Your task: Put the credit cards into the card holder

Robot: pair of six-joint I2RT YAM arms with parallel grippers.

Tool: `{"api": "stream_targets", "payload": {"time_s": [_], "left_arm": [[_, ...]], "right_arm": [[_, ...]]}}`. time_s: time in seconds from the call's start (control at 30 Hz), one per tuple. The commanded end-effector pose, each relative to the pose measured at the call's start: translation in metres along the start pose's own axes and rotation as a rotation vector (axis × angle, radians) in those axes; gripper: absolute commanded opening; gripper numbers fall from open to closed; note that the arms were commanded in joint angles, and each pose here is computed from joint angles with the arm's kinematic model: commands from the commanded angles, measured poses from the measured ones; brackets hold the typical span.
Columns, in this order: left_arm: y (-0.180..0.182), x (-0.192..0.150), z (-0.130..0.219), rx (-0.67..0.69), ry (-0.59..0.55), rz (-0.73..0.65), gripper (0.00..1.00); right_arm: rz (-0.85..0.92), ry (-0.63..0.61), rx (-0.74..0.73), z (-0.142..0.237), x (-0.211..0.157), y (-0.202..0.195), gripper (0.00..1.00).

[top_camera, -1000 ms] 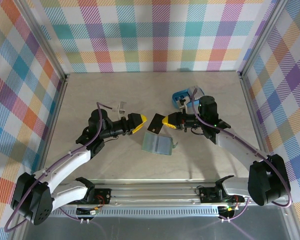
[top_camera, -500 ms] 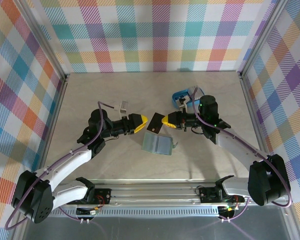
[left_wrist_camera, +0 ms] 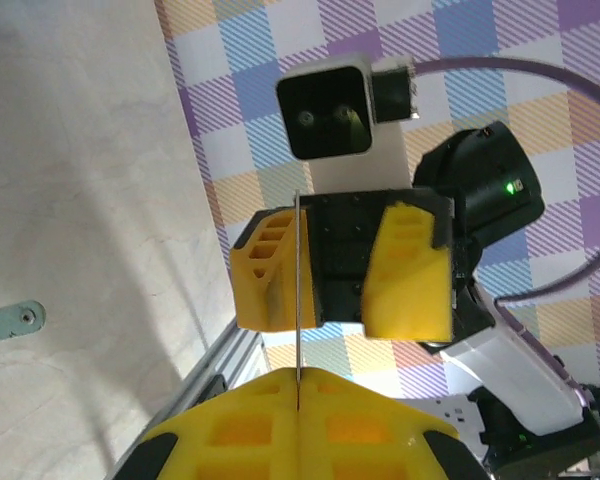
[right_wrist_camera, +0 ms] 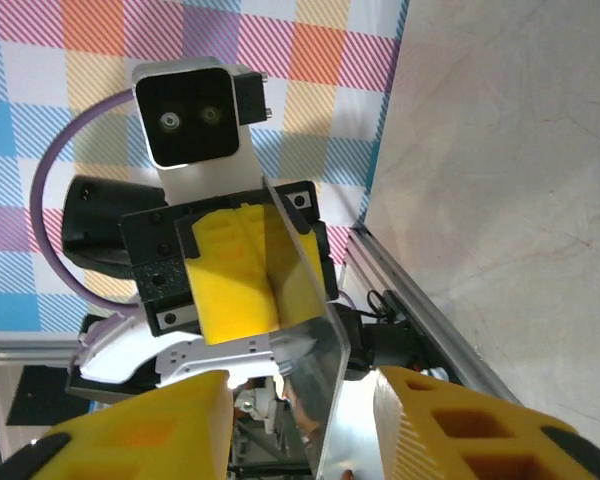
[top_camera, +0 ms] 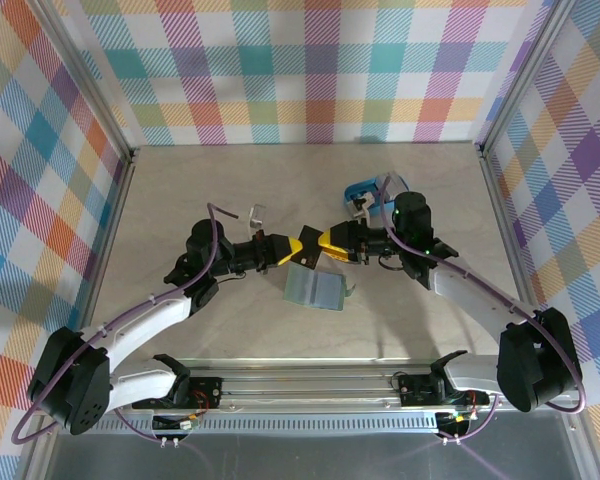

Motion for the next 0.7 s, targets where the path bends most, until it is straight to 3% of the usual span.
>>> {"api": "stream_targets", "payload": {"time_s": [0.0,0.27,0.43,0.67], "left_arm": [[-0.003,0.0,0.002,-0.036,-0.069,-0.013,0.0],[-0.01,-0.003,0.003,-0.072,-0.231,-0.061,0.0],[-0.012,0.0,0.009,-0.15,-0.299,-0.043,0.0],[-0.012,-0.001,0.004,-0.133,-0.27,-0.035,0.0]], "right_arm": [[0.037,-0.046,-0.014,0.004,0.007,0.011,0.46],[0.047,-0.231,-0.016,0.007,-0.004,0.014,0.46],[0.042,-0.253,-0.015,0.005,-0.009,0.012,0.43],[0.034,-0.21,0.021,-0.003,-0.011,0.01,0.35]]}}
Point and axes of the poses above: each hand's point on the last joint's axis, 136 mm out from that joint toward the fingers, its own z axis back along the fingers, its own y axis along the line the jaws close on, x = y × z, the point moved 6 cm from there along z, back along the fingers, and after that the axes turned 15 degrees about z, right-handed, at the moved point
